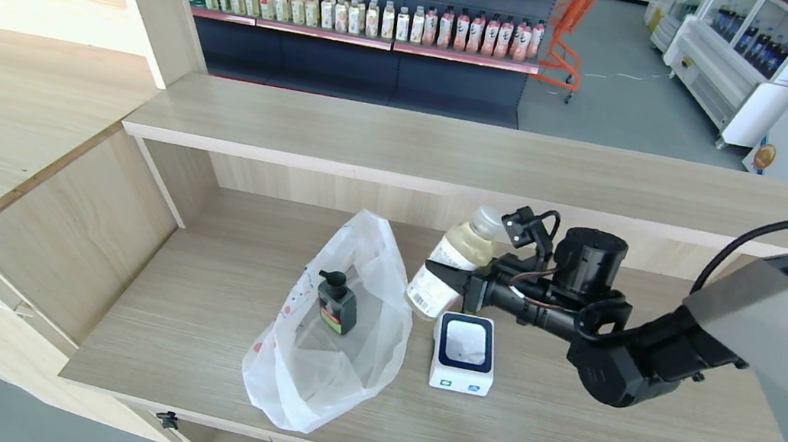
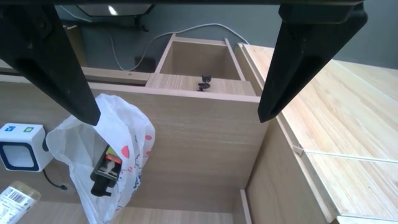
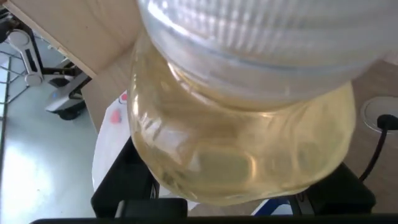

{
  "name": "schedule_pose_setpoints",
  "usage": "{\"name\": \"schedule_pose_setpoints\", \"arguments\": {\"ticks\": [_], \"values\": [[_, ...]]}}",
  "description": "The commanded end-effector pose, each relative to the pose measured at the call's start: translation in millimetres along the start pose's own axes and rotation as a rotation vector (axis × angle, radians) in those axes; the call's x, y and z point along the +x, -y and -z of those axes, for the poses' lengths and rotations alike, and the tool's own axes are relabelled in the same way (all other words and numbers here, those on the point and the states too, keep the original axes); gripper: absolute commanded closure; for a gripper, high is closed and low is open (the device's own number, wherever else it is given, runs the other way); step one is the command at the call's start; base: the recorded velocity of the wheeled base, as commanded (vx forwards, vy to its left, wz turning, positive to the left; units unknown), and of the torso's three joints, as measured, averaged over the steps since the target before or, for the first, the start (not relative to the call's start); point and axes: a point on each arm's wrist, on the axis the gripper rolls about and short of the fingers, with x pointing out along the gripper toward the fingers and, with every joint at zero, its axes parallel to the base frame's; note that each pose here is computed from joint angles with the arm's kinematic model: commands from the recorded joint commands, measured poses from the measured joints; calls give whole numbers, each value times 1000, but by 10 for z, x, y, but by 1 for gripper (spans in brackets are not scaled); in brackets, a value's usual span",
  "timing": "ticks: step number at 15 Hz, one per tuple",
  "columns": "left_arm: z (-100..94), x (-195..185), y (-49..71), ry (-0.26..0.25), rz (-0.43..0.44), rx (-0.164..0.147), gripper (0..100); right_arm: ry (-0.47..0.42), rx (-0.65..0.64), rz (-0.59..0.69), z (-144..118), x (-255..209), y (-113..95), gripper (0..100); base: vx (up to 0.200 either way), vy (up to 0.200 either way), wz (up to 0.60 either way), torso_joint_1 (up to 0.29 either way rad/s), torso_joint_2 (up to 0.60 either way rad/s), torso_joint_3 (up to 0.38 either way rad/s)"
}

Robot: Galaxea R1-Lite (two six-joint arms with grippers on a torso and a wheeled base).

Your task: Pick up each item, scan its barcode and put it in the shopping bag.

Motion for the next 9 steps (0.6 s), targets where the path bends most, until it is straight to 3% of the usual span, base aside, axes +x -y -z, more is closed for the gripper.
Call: {"name": "schedule_pose_setpoints", "arguments": {"ticks": [1,4,9], "values": [[0,0,0,1,0,0,0,-29,-25,-41,406,424,42,100,0,0,0,0,0,0],[0,0,0,1,0,0,0,-57,-107,-58,661,710,107,100,0,0,0,0,0,0],[0,0,0,1,0,0,0,-70,-226,-60,847,930,229,100,0,0,0,0,0,0]]}}
